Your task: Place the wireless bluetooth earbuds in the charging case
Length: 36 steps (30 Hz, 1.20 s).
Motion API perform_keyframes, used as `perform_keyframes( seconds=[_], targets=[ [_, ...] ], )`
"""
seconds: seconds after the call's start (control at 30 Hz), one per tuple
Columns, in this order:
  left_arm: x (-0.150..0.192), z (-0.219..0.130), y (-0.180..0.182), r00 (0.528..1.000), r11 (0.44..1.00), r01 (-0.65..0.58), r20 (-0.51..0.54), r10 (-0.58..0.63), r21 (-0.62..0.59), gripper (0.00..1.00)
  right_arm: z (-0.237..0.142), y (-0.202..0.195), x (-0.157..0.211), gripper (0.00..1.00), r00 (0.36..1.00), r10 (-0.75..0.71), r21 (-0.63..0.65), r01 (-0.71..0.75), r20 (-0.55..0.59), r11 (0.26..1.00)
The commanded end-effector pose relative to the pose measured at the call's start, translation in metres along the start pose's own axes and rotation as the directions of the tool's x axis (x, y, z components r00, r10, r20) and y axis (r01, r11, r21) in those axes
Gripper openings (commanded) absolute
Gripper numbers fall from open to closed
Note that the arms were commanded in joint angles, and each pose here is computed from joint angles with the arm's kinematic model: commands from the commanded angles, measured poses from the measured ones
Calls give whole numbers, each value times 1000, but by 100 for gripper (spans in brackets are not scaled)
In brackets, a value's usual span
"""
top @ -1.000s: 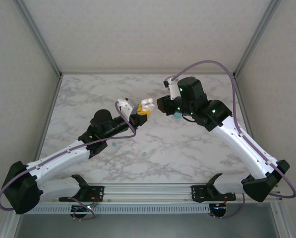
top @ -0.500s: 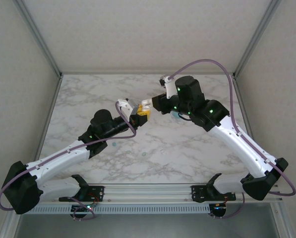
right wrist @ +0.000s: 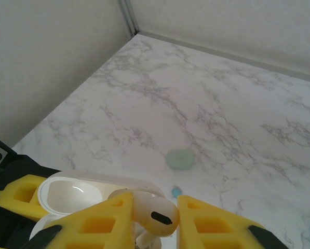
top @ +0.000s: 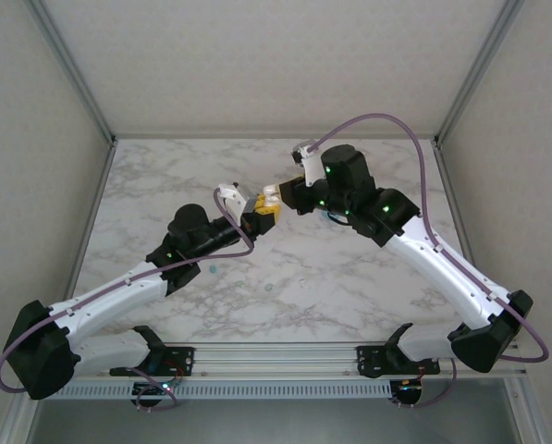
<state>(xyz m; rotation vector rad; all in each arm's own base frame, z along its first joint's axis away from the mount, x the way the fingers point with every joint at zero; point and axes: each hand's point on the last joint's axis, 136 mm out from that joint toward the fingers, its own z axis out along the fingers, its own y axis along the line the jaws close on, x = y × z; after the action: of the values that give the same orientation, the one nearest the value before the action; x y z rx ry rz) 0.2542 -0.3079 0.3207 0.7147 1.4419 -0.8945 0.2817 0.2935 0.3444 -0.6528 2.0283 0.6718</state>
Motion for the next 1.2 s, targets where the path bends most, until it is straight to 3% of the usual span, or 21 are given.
perform_keyframes(
  seconds=[0.0, 0.27, 0.83, 1.17],
  targets=[
    [-38, -6, -11, 993, 999, -10, 116, 6, 33, 12, 0, 2, 4, 24, 999, -45, -1, 45, 9, 999],
    [-42, -8, -7, 993, 1000, 5, 121, -5, 5, 12, -8, 19, 16, 25, 996, -90, -112, 88, -7, 990],
    [-42, -7, -8, 991, 1000, -5, 130, 3, 12, 11, -3, 30, 26, 28, 992, -97, -182, 82, -78, 980],
    [-42, -6, -10, 991, 1000, -14, 135, 11, 23, 11, -6, 30, 22, 35, 993, -89, -173, 75, -75, 982]
  ],
)
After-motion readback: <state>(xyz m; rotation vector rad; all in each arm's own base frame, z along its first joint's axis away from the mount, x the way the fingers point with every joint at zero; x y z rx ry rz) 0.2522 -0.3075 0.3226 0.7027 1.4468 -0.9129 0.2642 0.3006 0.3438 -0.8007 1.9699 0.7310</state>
